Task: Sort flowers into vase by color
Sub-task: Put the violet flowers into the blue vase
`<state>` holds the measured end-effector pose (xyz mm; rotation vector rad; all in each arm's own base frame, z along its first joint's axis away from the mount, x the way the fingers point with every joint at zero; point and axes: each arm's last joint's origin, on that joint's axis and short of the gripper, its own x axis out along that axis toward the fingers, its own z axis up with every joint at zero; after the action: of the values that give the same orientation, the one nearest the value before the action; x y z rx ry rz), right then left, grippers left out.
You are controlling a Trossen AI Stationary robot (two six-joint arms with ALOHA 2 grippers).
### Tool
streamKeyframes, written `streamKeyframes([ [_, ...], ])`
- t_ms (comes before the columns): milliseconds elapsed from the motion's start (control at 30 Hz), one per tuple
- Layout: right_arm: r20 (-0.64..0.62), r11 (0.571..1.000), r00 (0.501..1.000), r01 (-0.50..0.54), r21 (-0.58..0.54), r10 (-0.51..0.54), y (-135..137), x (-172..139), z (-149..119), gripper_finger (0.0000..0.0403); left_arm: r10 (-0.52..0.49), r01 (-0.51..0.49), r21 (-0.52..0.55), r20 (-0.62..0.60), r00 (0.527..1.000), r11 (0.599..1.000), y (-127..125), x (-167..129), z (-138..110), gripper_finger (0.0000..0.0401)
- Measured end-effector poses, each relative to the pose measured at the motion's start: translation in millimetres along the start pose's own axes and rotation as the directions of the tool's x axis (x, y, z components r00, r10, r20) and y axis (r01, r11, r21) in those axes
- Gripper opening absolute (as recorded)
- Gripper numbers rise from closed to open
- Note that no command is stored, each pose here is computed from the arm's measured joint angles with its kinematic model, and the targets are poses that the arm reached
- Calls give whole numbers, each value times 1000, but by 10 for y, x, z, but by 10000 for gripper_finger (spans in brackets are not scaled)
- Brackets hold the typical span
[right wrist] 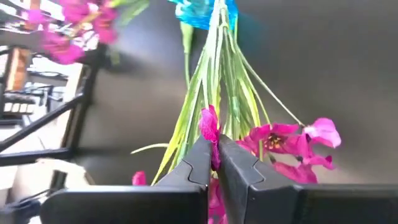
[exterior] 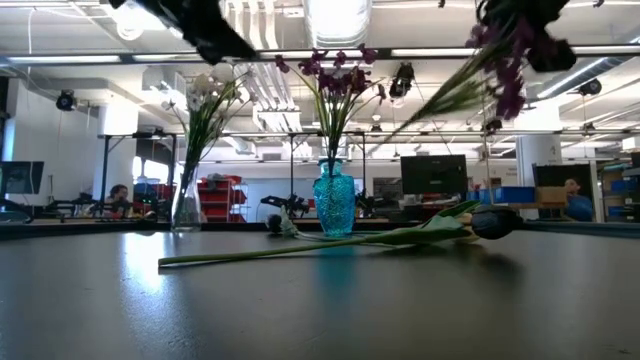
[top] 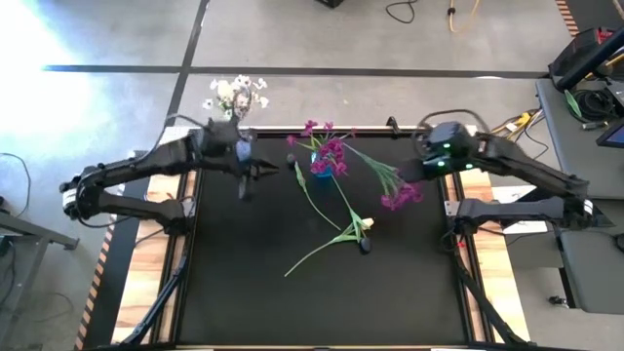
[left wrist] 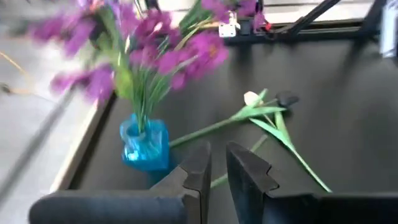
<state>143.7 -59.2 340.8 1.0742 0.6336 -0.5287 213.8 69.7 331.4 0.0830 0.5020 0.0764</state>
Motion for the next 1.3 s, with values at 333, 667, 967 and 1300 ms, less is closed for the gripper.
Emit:
streamKeyframes([
  [333, -72, 994, 992, -104, -10, 103, 215, -701, -68, 13, 138, -157, 85, 192, 972, 984, -732, 388, 490, 35],
  [667, -94, 967, 964, -252, -31, 248, 260, -1080, -178, 13, 273, -273, 210, 32, 962, 939, -931, 884, 1093, 82],
  [967, -86, 953, 954, -293, -71, 287, 272, -1199, -208, 13, 372, -360, 372, 41, 927, 856, -998, 1457, 1530, 159],
  [1300, -96, 947, 949, -309, -87, 301, 270, -1217, -220, 13, 425, -351, 476, -53, 904, 806, -950, 2113, 1683, 169],
])
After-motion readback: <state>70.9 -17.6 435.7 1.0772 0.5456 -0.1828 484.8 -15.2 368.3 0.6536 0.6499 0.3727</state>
